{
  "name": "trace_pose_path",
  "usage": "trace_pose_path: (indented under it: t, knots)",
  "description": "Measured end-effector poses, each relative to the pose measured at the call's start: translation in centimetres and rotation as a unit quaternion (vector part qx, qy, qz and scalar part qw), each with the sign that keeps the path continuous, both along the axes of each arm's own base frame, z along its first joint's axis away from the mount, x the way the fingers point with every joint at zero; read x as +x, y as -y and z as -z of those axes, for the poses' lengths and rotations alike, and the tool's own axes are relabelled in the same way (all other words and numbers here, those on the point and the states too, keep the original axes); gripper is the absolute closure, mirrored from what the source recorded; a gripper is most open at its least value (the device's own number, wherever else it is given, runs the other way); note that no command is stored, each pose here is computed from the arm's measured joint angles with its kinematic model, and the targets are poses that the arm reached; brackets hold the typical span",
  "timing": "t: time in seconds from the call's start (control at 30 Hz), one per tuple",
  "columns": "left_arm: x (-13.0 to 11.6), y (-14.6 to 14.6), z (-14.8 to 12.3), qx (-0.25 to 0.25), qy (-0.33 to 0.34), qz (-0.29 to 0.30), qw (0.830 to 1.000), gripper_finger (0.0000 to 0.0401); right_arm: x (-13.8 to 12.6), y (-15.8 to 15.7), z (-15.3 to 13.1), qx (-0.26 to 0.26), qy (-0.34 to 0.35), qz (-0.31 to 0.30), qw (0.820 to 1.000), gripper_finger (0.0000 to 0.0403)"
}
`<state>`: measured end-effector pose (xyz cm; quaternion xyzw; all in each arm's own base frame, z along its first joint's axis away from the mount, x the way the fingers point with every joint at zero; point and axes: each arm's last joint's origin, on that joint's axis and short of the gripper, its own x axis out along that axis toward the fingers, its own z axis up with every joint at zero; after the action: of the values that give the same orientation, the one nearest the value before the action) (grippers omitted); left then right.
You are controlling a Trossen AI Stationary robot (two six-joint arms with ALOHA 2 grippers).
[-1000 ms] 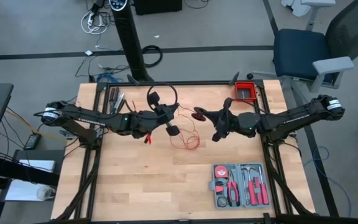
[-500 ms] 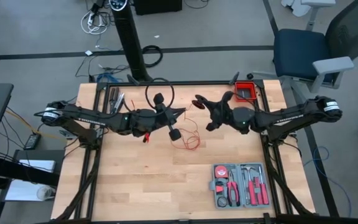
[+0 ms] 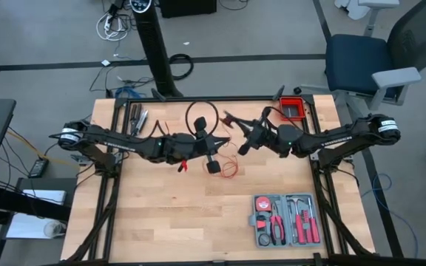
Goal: Coil cords
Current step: Coil the wire
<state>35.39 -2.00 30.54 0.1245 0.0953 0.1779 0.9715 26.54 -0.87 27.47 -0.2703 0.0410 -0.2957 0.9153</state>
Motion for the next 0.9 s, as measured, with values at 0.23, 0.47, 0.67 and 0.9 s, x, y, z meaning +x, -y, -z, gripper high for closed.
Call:
trace_pose_path:
  t: [0.23, 0.47, 0.67, 0.9]
  knots:
    - [0.0, -0.1, -0.2, 0.000, 0.007, -0.003, 1.000, 0.0401, 0.1, -0.4, -0.2, 0.039, 0.033, -0.074, 0.996, 0.0401]
    - [0.1, 0.1, -0.8, 0.005, 0.036, 0.012, 0.999, 0.0401, 0.0, 0.0, 0.4, 0.044, 0.008, -0.016, 0.999, 0.0401]
    - [0.1, 0.4, -1.0, 0.011, 0.047, 0.019, 0.999, 0.0401, 0.0, 0.2, 0.4, 0.046, 0.010, -0.010, 0.999, 0.0402]
    - [0.1, 0.7, -1.5, 0.014, 0.071, 0.041, 0.997, 0.0401, 0.0, 0.1, 0.2, 0.047, 0.021, -0.026, 0.998, 0.0402]
